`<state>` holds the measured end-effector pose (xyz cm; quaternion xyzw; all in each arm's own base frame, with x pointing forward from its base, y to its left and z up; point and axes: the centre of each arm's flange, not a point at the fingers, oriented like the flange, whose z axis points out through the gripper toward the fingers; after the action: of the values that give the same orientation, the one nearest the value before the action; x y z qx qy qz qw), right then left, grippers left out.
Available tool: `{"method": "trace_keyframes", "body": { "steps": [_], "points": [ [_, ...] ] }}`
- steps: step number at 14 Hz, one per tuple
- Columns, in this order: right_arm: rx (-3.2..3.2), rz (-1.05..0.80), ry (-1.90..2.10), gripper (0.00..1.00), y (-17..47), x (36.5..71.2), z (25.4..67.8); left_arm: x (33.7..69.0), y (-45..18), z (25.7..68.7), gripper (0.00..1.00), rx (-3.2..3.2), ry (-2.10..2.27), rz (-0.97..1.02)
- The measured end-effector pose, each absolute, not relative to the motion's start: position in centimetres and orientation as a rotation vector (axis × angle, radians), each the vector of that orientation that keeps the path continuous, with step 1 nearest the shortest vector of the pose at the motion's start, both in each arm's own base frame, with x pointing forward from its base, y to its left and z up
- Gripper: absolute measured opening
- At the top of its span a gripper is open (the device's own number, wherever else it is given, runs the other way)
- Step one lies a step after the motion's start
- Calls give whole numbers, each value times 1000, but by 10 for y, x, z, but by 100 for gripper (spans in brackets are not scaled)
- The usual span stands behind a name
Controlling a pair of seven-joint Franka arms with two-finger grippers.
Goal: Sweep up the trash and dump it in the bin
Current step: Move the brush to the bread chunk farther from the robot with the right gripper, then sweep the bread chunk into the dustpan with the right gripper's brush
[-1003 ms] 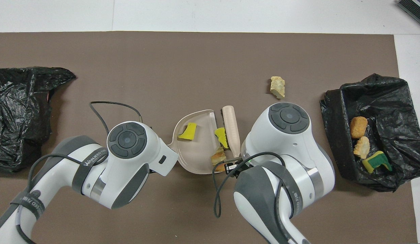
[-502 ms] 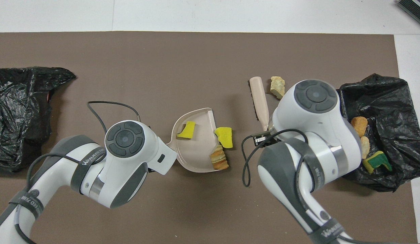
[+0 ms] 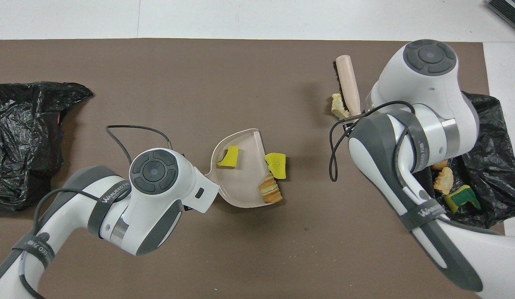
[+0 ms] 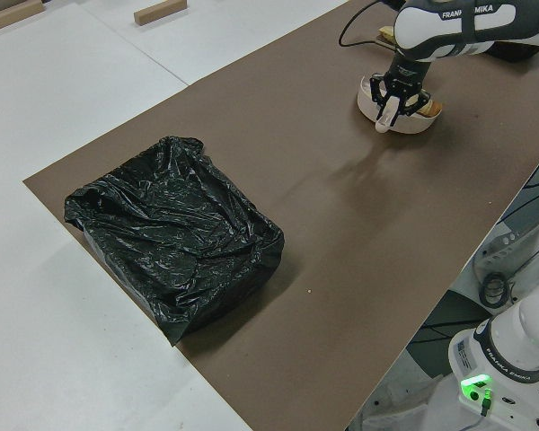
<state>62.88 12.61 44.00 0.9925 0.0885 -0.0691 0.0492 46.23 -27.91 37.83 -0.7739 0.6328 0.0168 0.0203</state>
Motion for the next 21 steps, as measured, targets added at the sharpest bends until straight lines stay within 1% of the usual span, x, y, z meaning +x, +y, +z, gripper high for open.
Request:
{"method": "trace_keyframes", "body": {
  "steps": [3,6,8,10,12,14,18,21],
  "points": [
    [2982,-208,307,26,94,657,438,462,-280,378,32,-2422,1935,50],
    [2947,-219,346,26,75,684,413,461,-281,378,32,-2445,1905,49],
    [2938,-252,358,26,71,693,391,461,-281,378,32,-2446,1904,48],
    [2936,-296,389,26,74,693,375,461,-281,378,32,-2447,1903,49],
    [2927,-375,466,26,78,683,366,461,-281,378,32,-2448,1902,49],
    [2936,-459,507,26,88,664,356,461,-281,378,32,-2448,1901,50],
    [3010,-636,534,26,119,604,344,460,-281,377,32,-2449,1900,52],
    [3023,-713,629,26,171,560,344,458,-280,374,32,-2453,1895,62]
  ]
}}
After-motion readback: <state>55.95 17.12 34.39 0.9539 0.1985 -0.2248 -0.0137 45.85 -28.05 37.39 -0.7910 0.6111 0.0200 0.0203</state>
